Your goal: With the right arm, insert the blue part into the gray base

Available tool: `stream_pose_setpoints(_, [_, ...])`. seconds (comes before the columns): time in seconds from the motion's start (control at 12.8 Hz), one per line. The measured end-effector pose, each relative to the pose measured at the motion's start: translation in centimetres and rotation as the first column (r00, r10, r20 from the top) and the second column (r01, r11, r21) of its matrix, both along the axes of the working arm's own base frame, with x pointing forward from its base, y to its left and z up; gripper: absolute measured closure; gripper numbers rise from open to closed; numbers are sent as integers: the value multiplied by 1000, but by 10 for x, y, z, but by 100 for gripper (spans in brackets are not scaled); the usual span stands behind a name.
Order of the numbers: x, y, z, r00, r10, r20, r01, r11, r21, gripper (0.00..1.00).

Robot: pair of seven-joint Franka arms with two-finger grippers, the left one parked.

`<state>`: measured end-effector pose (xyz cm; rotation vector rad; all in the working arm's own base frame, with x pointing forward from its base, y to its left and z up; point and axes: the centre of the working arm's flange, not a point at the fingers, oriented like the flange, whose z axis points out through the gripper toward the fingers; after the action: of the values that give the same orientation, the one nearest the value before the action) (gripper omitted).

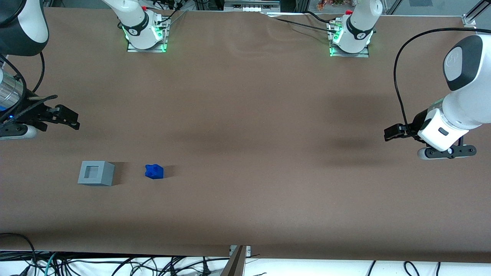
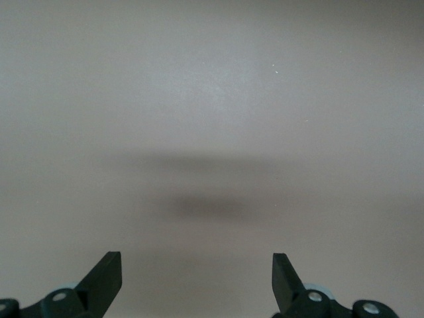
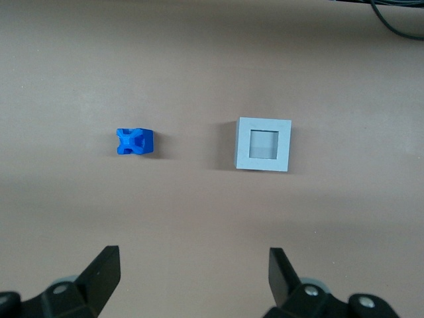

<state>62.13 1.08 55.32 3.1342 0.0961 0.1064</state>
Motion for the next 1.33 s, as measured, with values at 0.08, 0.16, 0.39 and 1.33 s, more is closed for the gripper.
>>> stream_pose_setpoints(0.08, [1,0,-2,1000,0,-3,0,1000,0,0])
stream_pose_setpoints(0.16, [2,0,-4,1000,0,-7,0,1000,0,0])
stream_pose_setpoints(0.39, [2,0,-7,1000,0,-11,0,1000,-1,0])
stream_pose_setpoints(1.33, [63,71,-155,1000,-23,9,23,1000,17,0])
